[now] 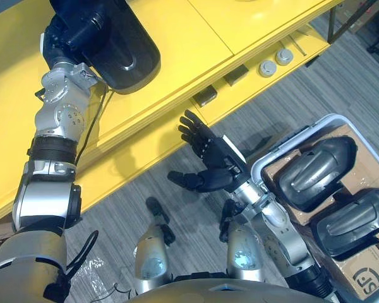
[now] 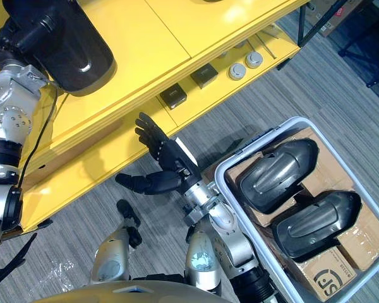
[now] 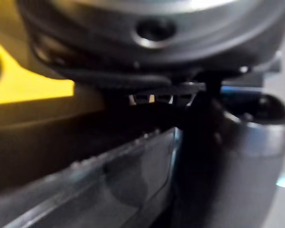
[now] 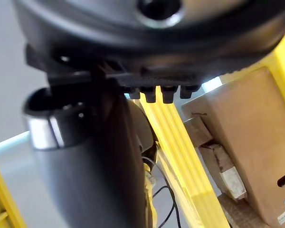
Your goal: Walk over and take three plastic housings, then place them on the shelf
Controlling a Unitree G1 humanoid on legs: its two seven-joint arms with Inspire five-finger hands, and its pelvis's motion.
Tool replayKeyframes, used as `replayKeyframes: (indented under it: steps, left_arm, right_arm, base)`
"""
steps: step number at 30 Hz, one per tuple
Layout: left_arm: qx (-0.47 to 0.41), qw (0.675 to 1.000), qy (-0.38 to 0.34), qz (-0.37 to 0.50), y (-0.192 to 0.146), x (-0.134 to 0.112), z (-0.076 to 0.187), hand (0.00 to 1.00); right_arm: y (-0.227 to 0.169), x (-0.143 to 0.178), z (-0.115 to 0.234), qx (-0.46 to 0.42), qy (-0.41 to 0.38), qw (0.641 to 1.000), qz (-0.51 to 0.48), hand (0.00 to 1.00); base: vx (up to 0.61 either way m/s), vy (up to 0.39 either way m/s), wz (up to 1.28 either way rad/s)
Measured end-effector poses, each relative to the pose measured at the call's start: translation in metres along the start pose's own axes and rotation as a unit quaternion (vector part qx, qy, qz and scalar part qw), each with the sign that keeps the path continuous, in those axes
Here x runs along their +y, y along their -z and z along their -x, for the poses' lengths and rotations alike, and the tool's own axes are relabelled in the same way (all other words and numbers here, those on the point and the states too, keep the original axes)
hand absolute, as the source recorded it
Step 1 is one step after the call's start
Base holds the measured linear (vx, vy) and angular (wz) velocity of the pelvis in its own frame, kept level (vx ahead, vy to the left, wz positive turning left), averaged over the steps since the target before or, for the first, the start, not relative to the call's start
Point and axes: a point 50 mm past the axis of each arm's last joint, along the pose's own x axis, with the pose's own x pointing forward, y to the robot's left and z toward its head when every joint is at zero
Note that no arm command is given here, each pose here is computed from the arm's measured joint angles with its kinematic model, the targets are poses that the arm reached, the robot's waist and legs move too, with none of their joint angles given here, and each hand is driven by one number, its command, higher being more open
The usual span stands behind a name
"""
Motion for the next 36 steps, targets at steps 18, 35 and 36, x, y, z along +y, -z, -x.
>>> replayKeyframes:
  steps: [18, 35, 36]
  left_arm:
    - [-0.058, 0.979, -0.115, -0.161, -0.014, 0.007, -0.003, 1.0]
    - [0.054, 0.943, -0.072, -0.32, -0.023, 0.034, -0.012, 1.0]
    - [0.074, 0.942, -0.062, -0.323, -0.014, 0.038, -0.01, 1.0]
  right_arm:
    - [0.009, 0.015, 0.007, 0.019, -0.005, 0.999, -0.025, 1.0]
    - [0.025, 0.029, 0.022, 0.055, -0.007, 0.997, -0.056, 1.0]
    - [0.025, 0.029, 0.022, 0.056, -0.007, 0.997, -0.057, 1.0]
  base:
    - [0.0, -0.001, -0.01]
    - [0.01, 0.003, 0.0]
    - [0.04, 0.009, 0.03]
